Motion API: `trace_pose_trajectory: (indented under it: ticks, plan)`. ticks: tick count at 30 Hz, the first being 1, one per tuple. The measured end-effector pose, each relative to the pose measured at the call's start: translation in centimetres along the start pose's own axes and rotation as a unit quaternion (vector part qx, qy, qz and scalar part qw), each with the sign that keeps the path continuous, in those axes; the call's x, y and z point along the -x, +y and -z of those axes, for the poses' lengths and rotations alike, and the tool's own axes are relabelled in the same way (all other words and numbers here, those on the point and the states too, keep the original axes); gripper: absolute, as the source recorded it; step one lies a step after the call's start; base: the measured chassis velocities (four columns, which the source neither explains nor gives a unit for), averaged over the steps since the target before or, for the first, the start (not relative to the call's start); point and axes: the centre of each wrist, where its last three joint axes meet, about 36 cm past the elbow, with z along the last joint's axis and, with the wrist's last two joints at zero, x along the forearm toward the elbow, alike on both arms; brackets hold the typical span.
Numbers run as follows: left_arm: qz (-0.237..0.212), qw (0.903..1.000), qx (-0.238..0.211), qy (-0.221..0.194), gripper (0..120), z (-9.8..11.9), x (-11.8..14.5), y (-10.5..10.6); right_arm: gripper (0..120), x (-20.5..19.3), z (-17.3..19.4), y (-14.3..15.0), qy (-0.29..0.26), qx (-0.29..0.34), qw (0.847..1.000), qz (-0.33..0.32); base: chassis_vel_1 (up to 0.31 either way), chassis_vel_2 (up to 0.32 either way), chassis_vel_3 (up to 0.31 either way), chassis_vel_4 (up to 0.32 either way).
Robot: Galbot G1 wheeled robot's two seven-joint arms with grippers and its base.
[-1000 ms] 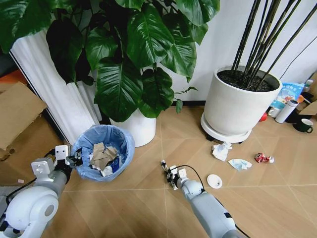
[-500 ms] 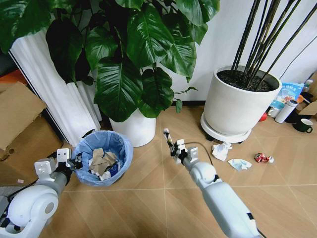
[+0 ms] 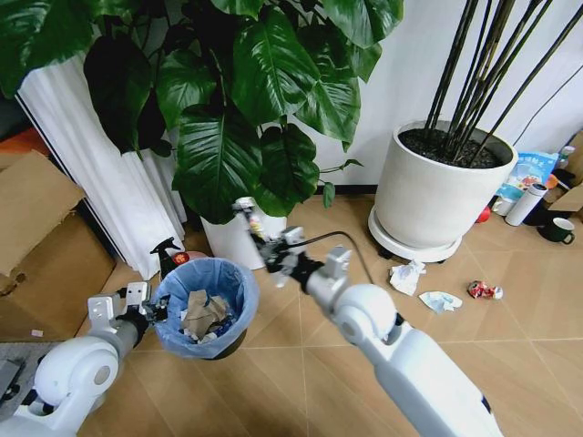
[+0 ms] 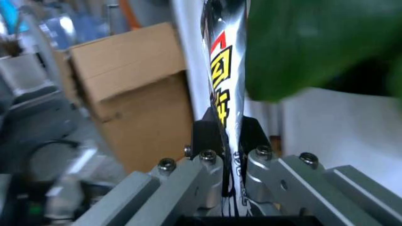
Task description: Pick up the trash bin and place the garbage on the floor into it.
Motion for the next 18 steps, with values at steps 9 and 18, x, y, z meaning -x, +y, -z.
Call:
trace_pose_trajectory:
  ticks: [9, 18]
  plan:
    - [-0.002, 1.0, -0.006, -0.004, 0, 0.0, -0.1, -0.2, 7, 2.2, -1.0, 2.0, 0.036, -0.013, 0.999, 0.032, 0.0, 0.0, 0.0, 0.0]
    - [0.003, 0.9998, -0.011, -0.016, 0, 0.3, -0.3, 0.0, 39, 2.9, -2.1, 2.2, 0.054, -0.023, 0.998, 0.02, 0.0, 0.0, 0.0, 0.0]
